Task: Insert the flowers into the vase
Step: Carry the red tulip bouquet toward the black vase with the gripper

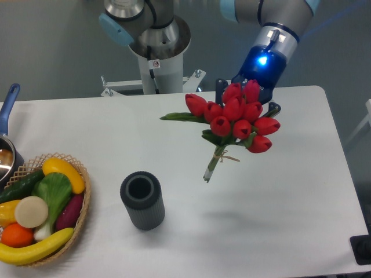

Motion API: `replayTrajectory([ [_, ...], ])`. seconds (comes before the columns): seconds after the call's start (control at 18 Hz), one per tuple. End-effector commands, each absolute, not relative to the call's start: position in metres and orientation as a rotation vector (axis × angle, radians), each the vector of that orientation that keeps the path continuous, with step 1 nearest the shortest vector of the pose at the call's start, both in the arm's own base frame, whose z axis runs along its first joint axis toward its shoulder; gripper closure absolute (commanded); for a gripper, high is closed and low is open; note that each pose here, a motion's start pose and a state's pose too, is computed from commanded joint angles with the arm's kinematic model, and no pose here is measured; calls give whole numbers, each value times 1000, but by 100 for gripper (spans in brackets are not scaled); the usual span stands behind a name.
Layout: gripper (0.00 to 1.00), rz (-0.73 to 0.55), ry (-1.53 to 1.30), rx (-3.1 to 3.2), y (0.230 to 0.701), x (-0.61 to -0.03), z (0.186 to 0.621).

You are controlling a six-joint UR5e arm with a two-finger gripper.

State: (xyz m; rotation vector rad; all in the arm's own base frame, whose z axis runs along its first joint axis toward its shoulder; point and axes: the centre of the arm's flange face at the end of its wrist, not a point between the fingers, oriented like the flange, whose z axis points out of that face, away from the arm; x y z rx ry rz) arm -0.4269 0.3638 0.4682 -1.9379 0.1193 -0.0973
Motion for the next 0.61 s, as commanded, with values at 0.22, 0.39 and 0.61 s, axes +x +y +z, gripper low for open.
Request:
replayTrajectory([
  [0.22,62,-124,115,-1919,375,-419,488],
  [0.39,62,-141,140,-1915,387,-409,491],
  [0.61,62,-174,145,-1914,398,-397,494],
])
